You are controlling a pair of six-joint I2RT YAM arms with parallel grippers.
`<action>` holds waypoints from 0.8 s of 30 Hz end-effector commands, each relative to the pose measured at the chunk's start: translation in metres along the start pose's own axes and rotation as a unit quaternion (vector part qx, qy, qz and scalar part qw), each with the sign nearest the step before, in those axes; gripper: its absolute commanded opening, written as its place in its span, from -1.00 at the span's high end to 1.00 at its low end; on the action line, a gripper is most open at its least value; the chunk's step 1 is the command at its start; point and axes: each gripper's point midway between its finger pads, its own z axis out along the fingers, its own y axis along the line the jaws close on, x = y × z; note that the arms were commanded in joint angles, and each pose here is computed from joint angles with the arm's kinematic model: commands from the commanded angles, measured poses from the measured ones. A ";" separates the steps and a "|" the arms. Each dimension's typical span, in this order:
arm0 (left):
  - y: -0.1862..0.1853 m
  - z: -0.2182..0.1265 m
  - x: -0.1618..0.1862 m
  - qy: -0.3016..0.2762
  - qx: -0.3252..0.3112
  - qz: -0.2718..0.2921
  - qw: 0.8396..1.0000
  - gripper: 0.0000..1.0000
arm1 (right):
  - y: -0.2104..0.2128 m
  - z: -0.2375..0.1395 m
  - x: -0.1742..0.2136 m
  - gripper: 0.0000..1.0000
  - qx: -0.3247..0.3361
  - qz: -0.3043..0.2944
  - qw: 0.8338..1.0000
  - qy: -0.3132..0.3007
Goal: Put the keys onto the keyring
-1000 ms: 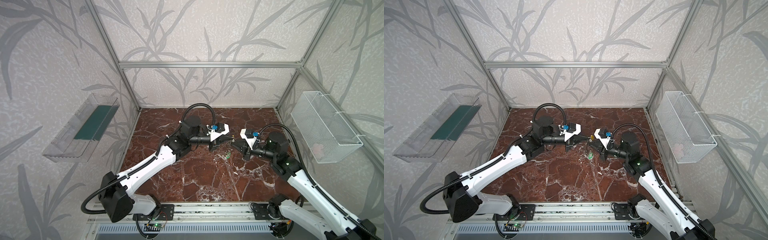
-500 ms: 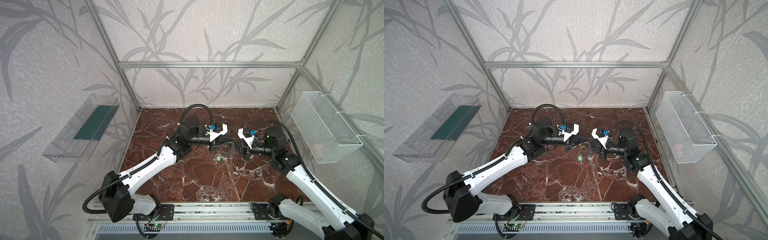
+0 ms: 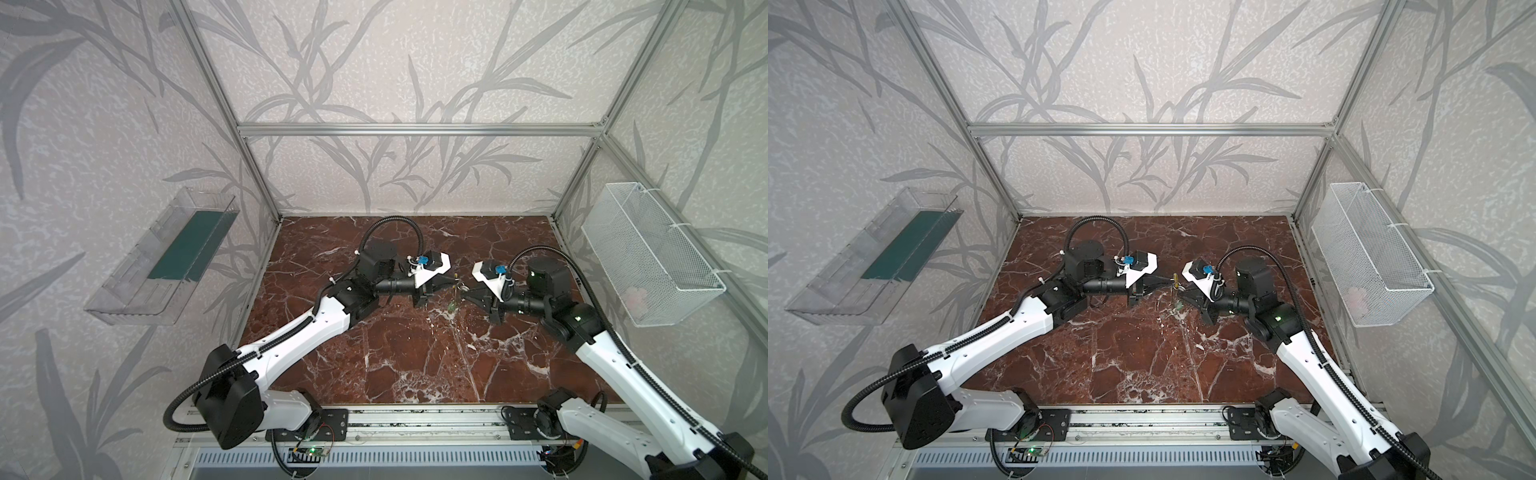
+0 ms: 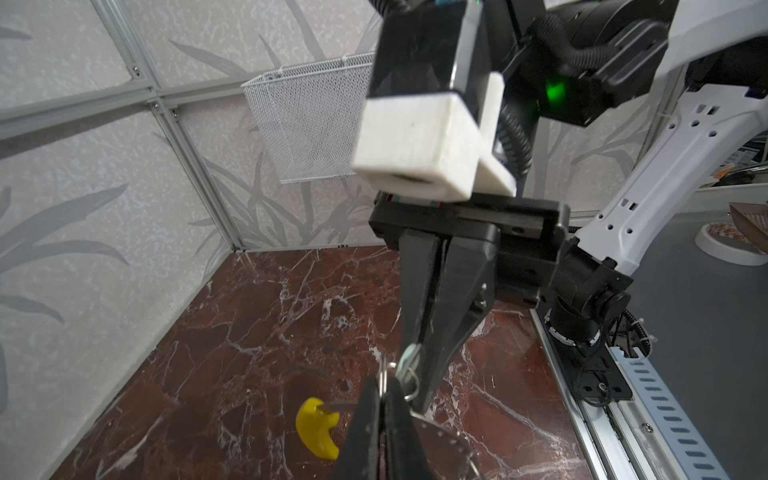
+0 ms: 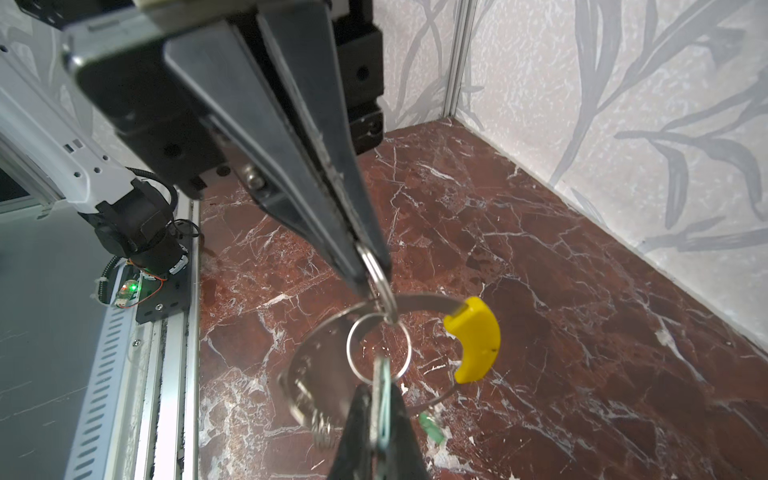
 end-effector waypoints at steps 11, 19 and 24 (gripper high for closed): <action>0.063 -0.075 0.045 0.013 -0.231 -0.057 0.971 0.12 | -0.009 0.081 0.008 1.00 -0.042 -0.066 0.983 0.165; 0.095 -0.154 0.078 0.056 -0.441 -0.069 0.893 0.10 | -0.033 0.128 -0.019 1.00 -0.034 -0.119 0.979 0.164; 0.093 -0.177 0.096 0.075 -0.488 -0.084 0.866 0.10 | -0.012 0.128 0.043 1.00 -0.074 -0.089 0.972 0.204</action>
